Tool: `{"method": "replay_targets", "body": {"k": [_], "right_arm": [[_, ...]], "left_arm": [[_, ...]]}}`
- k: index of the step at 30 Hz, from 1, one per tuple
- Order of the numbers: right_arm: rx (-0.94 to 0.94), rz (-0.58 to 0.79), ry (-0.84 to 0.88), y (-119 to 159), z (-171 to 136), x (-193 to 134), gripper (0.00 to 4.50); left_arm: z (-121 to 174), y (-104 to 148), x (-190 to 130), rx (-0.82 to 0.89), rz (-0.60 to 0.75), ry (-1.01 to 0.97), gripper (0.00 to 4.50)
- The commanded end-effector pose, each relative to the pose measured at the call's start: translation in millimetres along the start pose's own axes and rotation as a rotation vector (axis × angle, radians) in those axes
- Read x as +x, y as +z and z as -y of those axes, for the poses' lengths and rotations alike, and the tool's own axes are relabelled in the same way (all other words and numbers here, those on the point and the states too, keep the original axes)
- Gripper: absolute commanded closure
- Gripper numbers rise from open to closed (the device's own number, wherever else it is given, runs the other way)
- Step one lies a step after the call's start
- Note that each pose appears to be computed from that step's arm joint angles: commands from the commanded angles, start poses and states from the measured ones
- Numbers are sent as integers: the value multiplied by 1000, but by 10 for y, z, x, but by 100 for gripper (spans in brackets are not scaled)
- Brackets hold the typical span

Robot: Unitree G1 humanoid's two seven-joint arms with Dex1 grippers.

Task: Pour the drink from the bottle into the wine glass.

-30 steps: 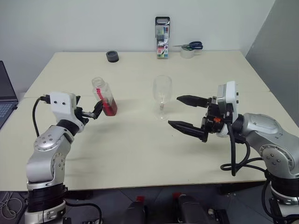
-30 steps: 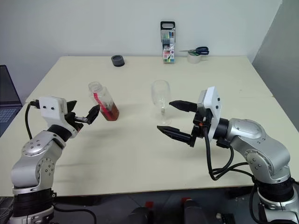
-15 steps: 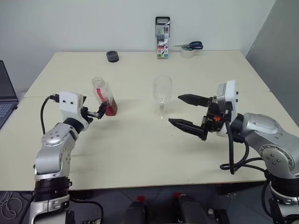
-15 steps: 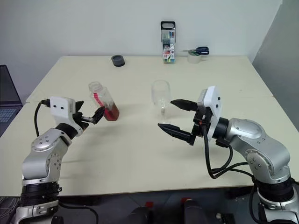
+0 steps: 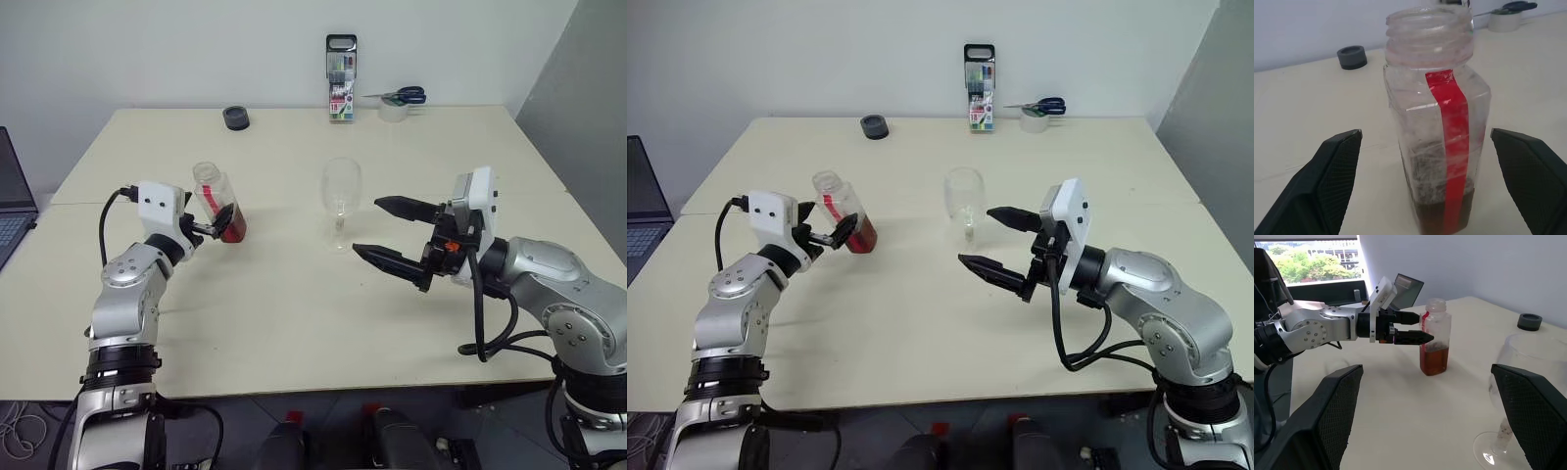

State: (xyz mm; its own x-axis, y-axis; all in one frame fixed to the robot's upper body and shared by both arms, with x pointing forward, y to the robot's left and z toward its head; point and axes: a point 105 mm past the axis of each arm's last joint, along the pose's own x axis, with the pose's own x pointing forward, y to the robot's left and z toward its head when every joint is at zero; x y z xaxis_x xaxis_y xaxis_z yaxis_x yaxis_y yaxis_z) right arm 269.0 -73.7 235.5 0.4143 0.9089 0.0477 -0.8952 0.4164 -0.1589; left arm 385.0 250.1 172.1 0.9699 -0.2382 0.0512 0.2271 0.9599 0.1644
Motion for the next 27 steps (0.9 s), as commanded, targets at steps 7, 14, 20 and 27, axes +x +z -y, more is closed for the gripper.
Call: {"method": "replay_targets", "body": {"k": [7,14,20,27], "right_arm": [[-50,42,10,188,-63,-14,3],[-44,43,1,209,-58,-4,3],[-37,49,1,235,-77,29,3],[-38,47,-14,251,-59,39,3]], "left_arm": [[29,75,155,26,53,-16,0],[7,39,211,21,58,7,0],[-61,-61,206,14,34,32,0],[-49,-132,214,10,31,20,0]]}}
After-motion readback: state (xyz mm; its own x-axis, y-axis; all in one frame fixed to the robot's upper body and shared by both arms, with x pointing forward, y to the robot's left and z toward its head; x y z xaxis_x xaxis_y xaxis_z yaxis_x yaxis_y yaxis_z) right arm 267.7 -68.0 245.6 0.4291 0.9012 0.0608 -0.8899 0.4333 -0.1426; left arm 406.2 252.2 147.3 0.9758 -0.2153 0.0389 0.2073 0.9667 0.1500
